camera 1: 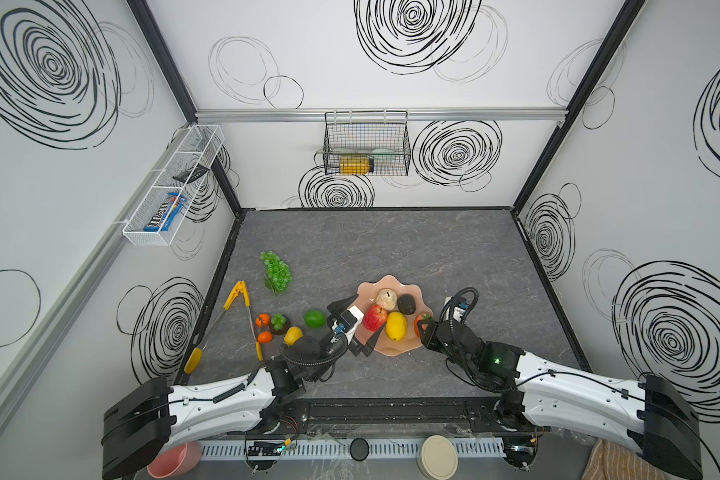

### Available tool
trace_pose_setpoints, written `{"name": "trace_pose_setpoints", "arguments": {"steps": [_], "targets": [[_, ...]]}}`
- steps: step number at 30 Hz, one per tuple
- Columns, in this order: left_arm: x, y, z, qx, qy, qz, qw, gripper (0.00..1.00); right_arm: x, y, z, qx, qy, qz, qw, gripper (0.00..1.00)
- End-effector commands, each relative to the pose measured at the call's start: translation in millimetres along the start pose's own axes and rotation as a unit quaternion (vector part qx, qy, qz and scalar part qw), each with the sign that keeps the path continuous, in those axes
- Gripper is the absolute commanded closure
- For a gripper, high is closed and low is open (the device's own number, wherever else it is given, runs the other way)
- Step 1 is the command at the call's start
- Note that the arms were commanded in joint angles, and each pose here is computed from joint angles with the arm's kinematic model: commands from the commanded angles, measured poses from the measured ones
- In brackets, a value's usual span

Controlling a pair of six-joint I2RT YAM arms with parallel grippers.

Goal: Place and organize the fake fruits in the fruit bowl
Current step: 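Open the left gripper and withdraw it while the right gripper holds the strawberry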

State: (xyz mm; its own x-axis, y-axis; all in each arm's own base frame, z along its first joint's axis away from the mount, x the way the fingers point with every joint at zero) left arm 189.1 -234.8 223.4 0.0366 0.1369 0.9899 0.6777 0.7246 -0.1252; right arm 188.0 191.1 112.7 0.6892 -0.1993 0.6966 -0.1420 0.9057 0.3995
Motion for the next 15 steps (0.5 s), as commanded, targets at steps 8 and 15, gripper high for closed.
{"name": "trace_pose_setpoints", "arguments": {"steps": [8,15], "targets": [[19.3,5.0,7.9,0.011,-0.049,0.019,0.999,0.01,-3.9,-3.4,-4.4,-0.015,-0.004,-0.009,1.000,0.52],[20.1,6.1,8.0,0.014,-0.051,0.018,0.998,0.01,-3.4,-1.9,-3.7,-0.012,-0.004,-0.004,1.000,0.45]]}}
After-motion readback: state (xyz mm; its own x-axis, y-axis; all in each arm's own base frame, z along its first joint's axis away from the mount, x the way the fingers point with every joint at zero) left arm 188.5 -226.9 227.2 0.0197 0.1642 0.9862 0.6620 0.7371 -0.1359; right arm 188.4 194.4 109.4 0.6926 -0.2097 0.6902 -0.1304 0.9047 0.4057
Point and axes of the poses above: each gripper's point midway between its finger pads, its own z axis back along the fingers, its own y axis along the line the jaws close on, x = y × z, the point moved 2 cm from there along z, back along the fingers, and after that the axes turned 15 degrees about z, right-handed, at the moved point
